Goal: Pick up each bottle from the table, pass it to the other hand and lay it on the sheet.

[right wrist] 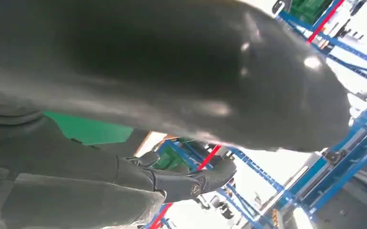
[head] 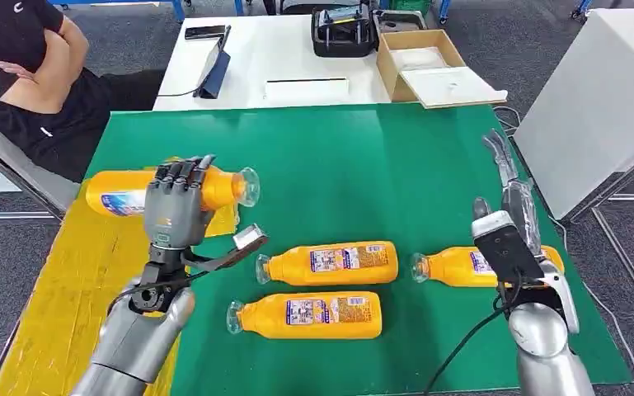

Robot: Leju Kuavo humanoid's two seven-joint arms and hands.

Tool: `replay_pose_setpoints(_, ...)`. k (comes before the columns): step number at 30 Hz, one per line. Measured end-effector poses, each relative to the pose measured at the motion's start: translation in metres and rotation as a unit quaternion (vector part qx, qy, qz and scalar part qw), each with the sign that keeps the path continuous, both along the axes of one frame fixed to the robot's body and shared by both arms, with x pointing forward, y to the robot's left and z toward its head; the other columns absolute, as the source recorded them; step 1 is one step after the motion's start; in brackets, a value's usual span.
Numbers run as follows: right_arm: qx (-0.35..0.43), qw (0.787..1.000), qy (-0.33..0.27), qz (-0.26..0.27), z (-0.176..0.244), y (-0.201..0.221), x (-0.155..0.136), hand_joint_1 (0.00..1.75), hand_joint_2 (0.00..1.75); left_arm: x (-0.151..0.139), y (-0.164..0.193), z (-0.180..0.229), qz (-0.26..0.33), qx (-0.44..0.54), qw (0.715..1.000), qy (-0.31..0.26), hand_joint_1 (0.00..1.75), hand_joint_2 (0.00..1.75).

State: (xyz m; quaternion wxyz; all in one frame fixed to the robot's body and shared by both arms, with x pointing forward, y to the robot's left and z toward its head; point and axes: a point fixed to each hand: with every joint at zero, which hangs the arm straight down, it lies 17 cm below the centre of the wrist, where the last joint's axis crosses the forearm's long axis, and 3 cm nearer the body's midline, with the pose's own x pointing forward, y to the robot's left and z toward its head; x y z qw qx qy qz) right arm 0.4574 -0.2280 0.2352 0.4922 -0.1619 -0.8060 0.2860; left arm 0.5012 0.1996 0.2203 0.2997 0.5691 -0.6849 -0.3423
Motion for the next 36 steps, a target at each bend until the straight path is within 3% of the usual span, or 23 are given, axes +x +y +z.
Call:
replay_pose_setpoints(11,-0.001,1.0,0.009,0.024,0.0,0.006,0.007,0.0,0.0,0.02,-0.007,-0.081,0.006,0.052,0.993,0.104,1.75,1.75)
replay_pose_setpoints(22,-0.009,0.999,0.012,0.04,-0.004,0.016,0.008,0.0,0.0,0.016,0.035,-0.165,0.062,0.085,0.972,0.211,1.75,1.75)
replay_pose_setpoints(23,-0.011,0.999,0.011,0.041,-0.004,0.017,0.008,0.0,0.0,0.015,0.042,-0.172,0.068,0.091,0.969,0.219,1.57,1.75)
replay_pose_setpoints(24,-0.013,0.999,0.011,0.043,-0.005,0.019,0.007,0.0,0.0,0.014,0.049,-0.179,0.074,0.097,0.966,0.229,0.77,1.75)
replay_pose_setpoints(25,-0.013,0.999,0.011,0.046,-0.005,0.021,0.007,0.0,0.0,0.013,0.057,-0.185,0.081,0.102,0.963,0.237,0.09,1.75)
replay_pose_setpoints(26,-0.015,0.999,0.012,0.049,-0.006,0.023,0.006,0.0,0.0,0.011,0.065,-0.192,0.088,0.107,0.959,0.245,0.0,0.0)
replay_pose_setpoints(36,-0.021,0.998,0.017,0.064,-0.01,0.035,0.002,0.0,0.0,0.018,0.122,-0.208,0.139,0.111,0.937,0.302,0.0,0.0)
